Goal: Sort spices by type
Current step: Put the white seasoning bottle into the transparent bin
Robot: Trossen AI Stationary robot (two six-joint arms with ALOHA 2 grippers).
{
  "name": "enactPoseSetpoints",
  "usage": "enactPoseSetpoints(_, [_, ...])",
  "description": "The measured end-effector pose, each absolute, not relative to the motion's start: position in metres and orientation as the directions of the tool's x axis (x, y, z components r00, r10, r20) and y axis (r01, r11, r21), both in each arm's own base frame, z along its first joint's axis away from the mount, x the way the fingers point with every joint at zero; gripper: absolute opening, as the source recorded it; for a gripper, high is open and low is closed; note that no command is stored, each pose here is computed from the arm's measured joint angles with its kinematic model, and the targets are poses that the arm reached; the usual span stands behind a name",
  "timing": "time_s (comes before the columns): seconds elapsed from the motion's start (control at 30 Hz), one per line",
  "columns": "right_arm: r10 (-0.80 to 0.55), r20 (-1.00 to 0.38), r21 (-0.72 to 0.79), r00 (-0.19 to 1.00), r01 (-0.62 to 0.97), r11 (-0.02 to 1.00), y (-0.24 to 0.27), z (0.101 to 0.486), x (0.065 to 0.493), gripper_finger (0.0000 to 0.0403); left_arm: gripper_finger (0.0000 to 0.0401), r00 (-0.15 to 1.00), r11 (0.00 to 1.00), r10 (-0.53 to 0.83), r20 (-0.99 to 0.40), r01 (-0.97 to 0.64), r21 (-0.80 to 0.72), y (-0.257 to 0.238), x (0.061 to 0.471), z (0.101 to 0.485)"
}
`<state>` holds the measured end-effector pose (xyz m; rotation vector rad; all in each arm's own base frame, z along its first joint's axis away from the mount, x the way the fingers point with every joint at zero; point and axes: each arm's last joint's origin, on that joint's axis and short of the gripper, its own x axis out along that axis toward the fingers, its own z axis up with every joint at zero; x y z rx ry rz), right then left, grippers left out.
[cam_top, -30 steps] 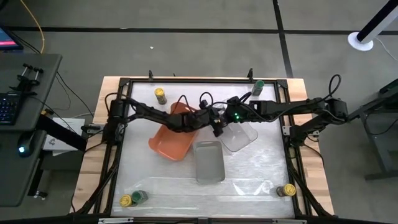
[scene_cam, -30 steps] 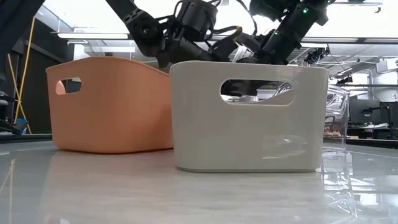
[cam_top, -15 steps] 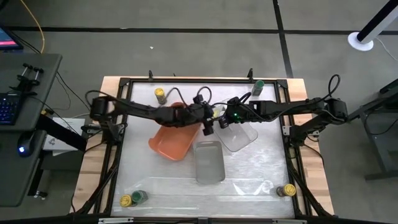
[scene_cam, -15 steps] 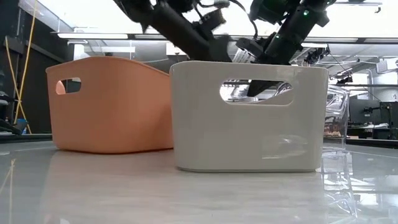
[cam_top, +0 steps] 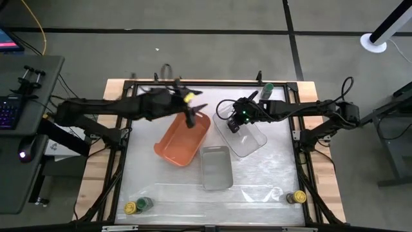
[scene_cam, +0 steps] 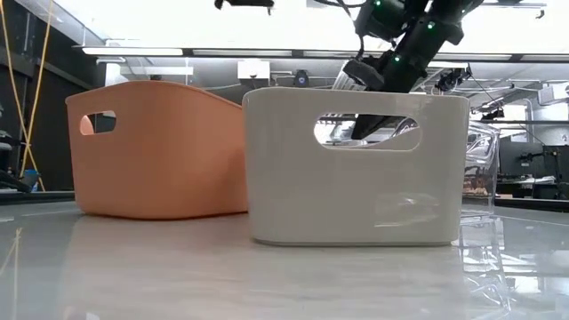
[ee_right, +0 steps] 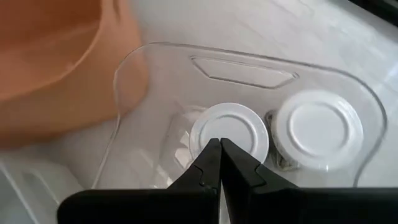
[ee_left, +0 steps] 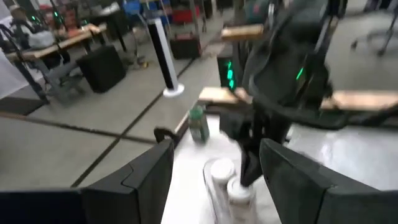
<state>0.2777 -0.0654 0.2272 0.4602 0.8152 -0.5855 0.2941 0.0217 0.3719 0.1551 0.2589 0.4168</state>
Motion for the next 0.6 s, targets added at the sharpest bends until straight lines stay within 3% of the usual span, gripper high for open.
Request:
enactPoseSetpoints(0.2, [-0.236, -0.777, 0.075, 0.584, 0.459, 0.885, -0.073, 0.228, 0.278, 0.0, 0.0223, 0.904, 0.914, 0.403, -0.144, -0.39, 0.109, 0.015, 0.261, 0.398])
enactPoseSetpoints(0.6, [-0.246, -0.716, 0.041, 0.653, 0.392, 0.919, -0.087, 0.238, 0.281, 0.0, 0.0223, 0.896, 0.907, 0.421, -0.141, -0.411, 0.094, 0.013, 0.25, 0.404])
